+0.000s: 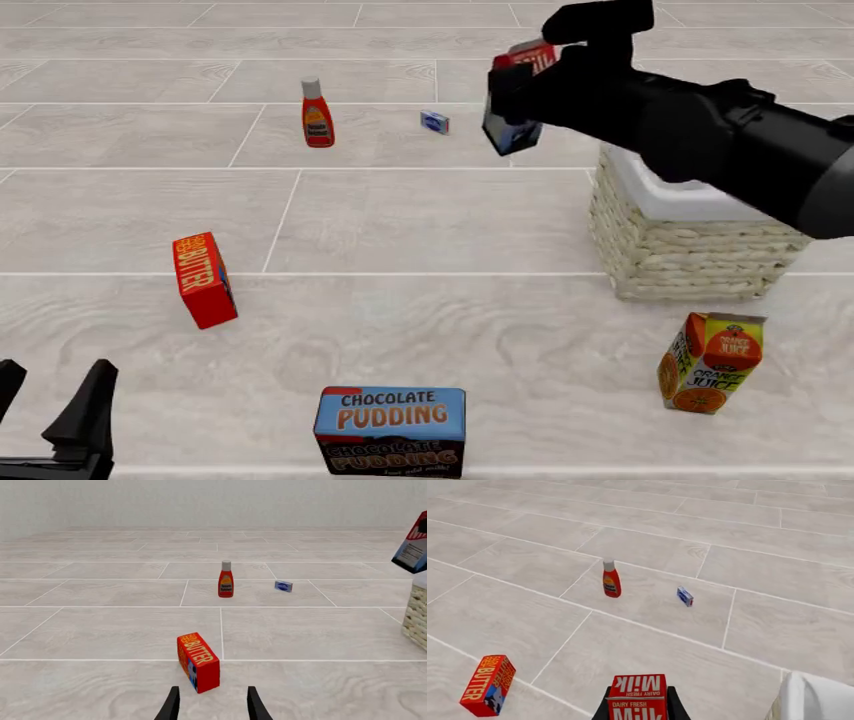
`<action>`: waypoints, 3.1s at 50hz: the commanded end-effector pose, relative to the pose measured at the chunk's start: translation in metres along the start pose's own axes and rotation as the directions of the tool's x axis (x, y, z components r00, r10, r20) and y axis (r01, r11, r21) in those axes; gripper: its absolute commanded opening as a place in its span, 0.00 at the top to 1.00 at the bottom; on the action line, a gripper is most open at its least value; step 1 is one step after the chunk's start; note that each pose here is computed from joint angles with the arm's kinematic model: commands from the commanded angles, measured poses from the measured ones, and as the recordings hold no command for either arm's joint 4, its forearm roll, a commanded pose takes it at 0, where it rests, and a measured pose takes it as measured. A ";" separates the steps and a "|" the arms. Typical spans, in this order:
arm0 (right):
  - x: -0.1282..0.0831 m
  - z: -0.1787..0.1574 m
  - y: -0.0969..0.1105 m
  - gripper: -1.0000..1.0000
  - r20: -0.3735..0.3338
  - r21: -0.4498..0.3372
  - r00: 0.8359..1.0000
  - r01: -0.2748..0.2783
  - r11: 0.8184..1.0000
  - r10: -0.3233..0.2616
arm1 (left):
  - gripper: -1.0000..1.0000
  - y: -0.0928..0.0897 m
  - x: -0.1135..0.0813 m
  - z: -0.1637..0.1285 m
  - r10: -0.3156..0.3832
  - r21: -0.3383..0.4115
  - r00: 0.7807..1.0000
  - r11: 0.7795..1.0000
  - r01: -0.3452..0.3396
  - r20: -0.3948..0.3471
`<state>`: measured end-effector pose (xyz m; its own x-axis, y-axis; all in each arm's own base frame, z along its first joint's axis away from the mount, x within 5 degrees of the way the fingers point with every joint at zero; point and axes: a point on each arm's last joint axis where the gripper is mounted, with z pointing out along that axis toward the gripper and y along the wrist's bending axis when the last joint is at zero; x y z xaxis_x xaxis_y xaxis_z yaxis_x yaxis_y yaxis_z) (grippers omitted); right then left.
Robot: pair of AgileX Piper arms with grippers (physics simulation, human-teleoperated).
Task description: Pick the milk and place it in the basket.
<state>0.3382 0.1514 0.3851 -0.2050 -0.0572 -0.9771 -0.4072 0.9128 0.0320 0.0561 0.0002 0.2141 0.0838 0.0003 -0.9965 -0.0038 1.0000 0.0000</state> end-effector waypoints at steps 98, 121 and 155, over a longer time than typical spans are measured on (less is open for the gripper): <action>0.036 -0.031 -0.200 1.00 -0.088 0.502 0.994 -0.009 0.865 0.061 | 0.00 0.000 0.000 0.000 0.000 0.000 1.000 1.000 0.000 0.000; 0.069 -0.011 -0.218 1.00 -0.150 0.512 0.985 -0.001 0.859 0.091 | 0.00 0.000 0.000 0.000 0.000 0.000 1.000 1.000 0.000 0.000; 0.103 0.019 -0.251 1.00 -0.217 0.531 0.969 0.013 0.847 0.121 | 0.00 0.000 0.000 0.000 0.000 0.000 1.000 1.000 0.000 0.000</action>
<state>0.4284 -0.0694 0.2674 -0.4510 0.0224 -0.8922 0.1342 0.9900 -0.0430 0.0561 0.0002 0.2139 0.0837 0.0002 -0.9965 -0.0039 1.0000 -0.0001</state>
